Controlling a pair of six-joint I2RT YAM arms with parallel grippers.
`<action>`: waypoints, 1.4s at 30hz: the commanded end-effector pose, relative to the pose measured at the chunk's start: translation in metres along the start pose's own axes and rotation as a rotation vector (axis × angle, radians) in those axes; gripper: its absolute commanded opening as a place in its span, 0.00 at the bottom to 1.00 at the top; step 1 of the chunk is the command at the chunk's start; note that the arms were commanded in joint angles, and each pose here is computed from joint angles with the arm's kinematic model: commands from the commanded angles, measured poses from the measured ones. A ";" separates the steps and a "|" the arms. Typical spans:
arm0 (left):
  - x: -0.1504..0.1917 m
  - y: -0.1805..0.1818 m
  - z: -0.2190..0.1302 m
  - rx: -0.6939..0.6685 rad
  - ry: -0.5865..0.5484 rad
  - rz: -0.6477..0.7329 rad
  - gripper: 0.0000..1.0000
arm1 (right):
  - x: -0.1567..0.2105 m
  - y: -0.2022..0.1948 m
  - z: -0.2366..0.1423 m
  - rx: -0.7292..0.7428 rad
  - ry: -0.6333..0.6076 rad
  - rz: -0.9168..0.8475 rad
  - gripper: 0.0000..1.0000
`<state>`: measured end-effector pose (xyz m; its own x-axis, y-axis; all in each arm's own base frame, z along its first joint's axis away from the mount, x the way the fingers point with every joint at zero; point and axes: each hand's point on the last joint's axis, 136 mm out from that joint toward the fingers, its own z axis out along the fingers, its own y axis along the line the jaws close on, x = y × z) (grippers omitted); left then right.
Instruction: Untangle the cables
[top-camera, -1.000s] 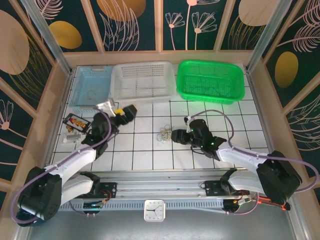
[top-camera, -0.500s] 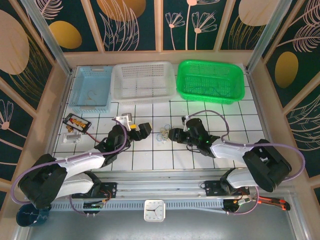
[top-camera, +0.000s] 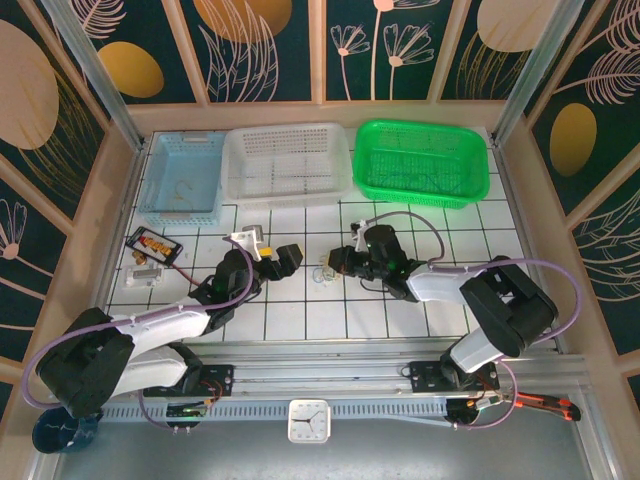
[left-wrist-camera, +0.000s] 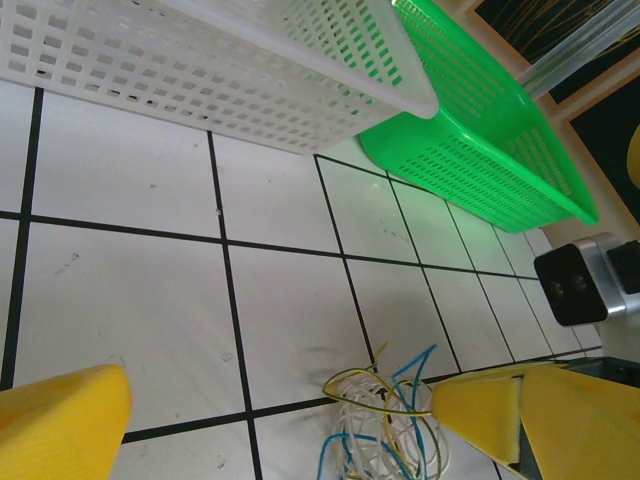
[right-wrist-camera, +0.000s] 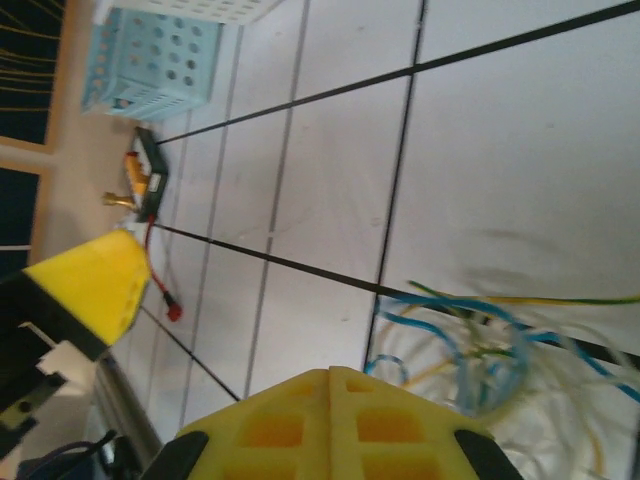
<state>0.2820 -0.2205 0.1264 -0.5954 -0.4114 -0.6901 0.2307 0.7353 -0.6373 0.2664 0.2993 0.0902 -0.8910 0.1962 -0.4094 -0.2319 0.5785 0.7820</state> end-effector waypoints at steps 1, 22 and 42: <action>-0.004 -0.006 0.002 0.026 -0.023 0.024 0.99 | -0.016 0.034 -0.004 -0.117 -0.026 -0.029 0.02; 0.049 -0.044 0.056 -0.041 0.270 0.575 0.84 | -0.031 -0.028 -0.072 0.151 -0.197 -0.023 0.44; 0.075 -0.045 0.069 -0.015 0.388 0.761 0.65 | -0.031 -0.045 -0.096 0.198 -0.250 -0.001 0.61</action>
<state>0.2808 -0.3137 0.0793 -0.5202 0.3870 -0.7614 0.6357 0.7708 -0.0425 0.2675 0.1971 0.1170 -0.7714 0.3670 -0.5199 -0.1385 0.7006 0.7000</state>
